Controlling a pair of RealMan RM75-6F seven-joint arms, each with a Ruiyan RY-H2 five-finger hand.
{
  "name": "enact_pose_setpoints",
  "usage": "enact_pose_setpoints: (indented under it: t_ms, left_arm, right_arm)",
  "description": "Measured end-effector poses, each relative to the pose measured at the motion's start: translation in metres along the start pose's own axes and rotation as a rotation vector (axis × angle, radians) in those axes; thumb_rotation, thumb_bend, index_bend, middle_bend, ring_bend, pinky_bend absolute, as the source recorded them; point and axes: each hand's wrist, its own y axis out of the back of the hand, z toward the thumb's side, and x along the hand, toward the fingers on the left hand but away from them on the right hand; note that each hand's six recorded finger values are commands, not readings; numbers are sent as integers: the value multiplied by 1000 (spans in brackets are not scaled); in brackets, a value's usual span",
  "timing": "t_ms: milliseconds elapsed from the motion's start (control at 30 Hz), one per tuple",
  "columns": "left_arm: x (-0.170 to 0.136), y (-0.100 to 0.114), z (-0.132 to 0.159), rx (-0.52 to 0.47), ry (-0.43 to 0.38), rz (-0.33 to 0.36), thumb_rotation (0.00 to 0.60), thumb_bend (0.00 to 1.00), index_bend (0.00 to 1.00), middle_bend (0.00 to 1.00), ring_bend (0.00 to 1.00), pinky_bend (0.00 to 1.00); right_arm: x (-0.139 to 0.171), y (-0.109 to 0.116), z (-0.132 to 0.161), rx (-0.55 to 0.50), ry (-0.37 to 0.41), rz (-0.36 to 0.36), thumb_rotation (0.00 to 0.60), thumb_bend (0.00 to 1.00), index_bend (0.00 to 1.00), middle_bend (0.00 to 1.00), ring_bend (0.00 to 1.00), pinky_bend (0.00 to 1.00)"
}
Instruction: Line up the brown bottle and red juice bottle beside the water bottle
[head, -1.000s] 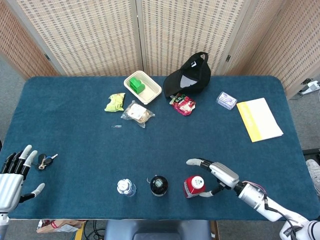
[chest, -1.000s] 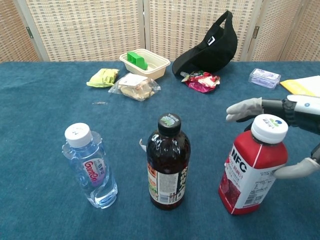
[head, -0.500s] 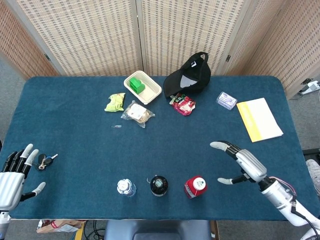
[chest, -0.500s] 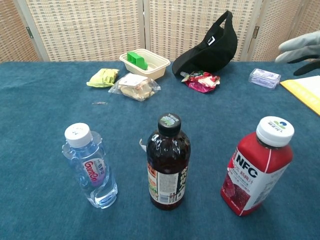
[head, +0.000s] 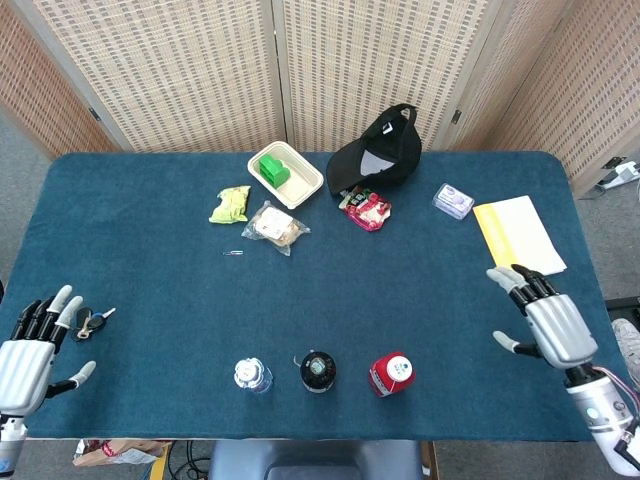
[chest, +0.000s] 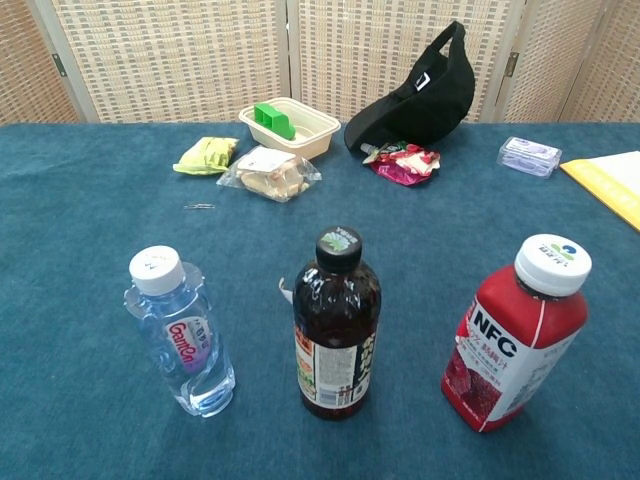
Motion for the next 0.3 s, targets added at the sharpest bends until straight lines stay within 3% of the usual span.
enact_pose_setpoints:
  t_ms: [100, 300]
  left_arm:
    - [0, -3, 1, -5, -1, -5, 600, 168, 13, 0, 36, 35]
    - [-1, -6, 2, -12, -6, -8, 600, 168, 13, 0, 36, 35]
  right_arm:
    - [16, -2, -7, -3, -58, -12, 600, 200, 139, 167, 80, 169]
    - [33, -3, -4, -30, -82, -28, 600, 201, 139, 169, 80, 168]
